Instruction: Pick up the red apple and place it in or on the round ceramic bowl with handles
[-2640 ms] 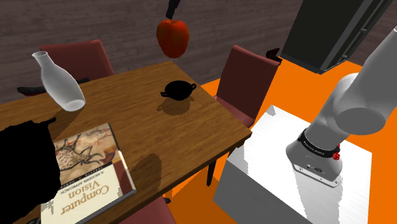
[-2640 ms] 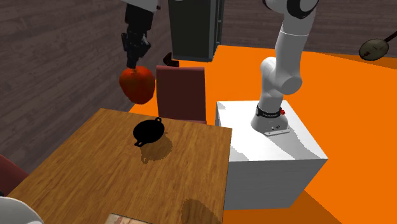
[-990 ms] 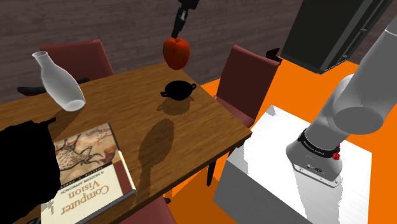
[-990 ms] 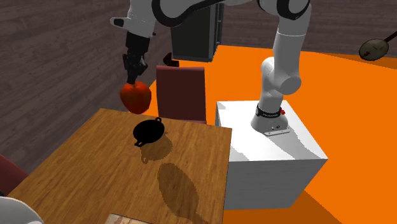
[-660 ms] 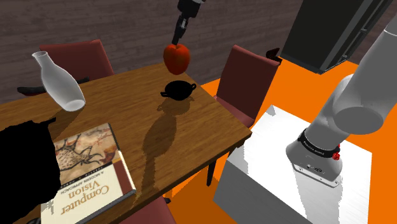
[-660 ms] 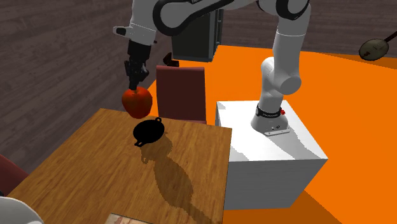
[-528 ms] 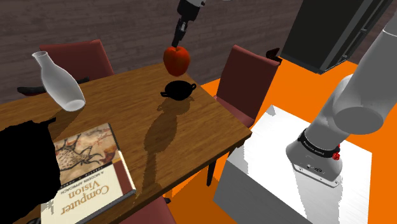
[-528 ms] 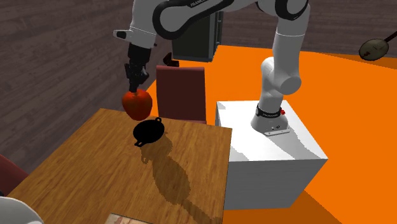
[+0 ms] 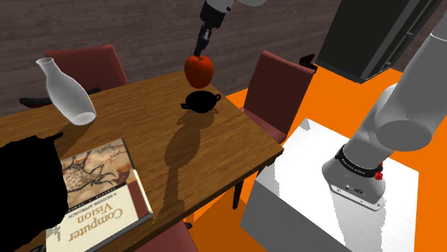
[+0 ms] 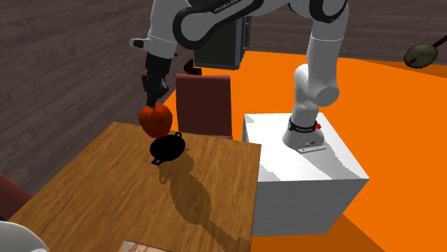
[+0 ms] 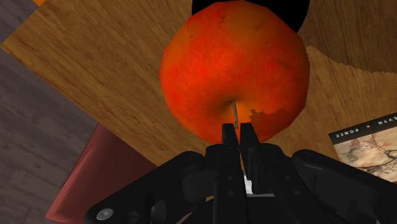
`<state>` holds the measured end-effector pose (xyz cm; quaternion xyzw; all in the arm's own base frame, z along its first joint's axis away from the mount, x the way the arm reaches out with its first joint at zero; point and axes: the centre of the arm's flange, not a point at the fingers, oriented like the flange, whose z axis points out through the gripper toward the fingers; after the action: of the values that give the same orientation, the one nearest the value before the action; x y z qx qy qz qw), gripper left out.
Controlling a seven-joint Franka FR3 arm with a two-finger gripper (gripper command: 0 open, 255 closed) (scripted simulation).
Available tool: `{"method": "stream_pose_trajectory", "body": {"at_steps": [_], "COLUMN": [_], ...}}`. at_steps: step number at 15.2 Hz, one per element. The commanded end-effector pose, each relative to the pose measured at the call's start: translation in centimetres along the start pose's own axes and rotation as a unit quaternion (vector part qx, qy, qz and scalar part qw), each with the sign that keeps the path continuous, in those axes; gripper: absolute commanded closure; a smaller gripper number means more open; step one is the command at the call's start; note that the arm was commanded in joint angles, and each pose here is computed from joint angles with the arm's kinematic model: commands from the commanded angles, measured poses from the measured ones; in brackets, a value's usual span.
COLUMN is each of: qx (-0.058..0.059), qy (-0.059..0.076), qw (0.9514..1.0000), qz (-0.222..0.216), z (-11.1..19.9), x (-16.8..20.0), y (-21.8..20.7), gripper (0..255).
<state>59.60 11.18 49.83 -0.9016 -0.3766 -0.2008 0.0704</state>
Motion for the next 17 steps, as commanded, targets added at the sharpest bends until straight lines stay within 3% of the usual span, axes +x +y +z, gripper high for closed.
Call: {"method": "stream_pose_trajectory", "body": {"at_steps": [1,2,7,11,17], "qx": [0.000,0.000,0.000,0.000,0.000], "qy": [0.000,0.000,0.000,0.000,0.000], "qw": [1.0000,1.0000,1.0000,1.0000,1.0000], "qz": [0.000,0.000,0.000,0.000,0.000], "z": [0.0,0.0,0.0,-5.0,-5.0], "x": [0.0,0.0,0.0,0.0,0.0], "y": [0.0,0.0,0.0,0.0,0.0], "gripper": [255,0,0,0,0]}}
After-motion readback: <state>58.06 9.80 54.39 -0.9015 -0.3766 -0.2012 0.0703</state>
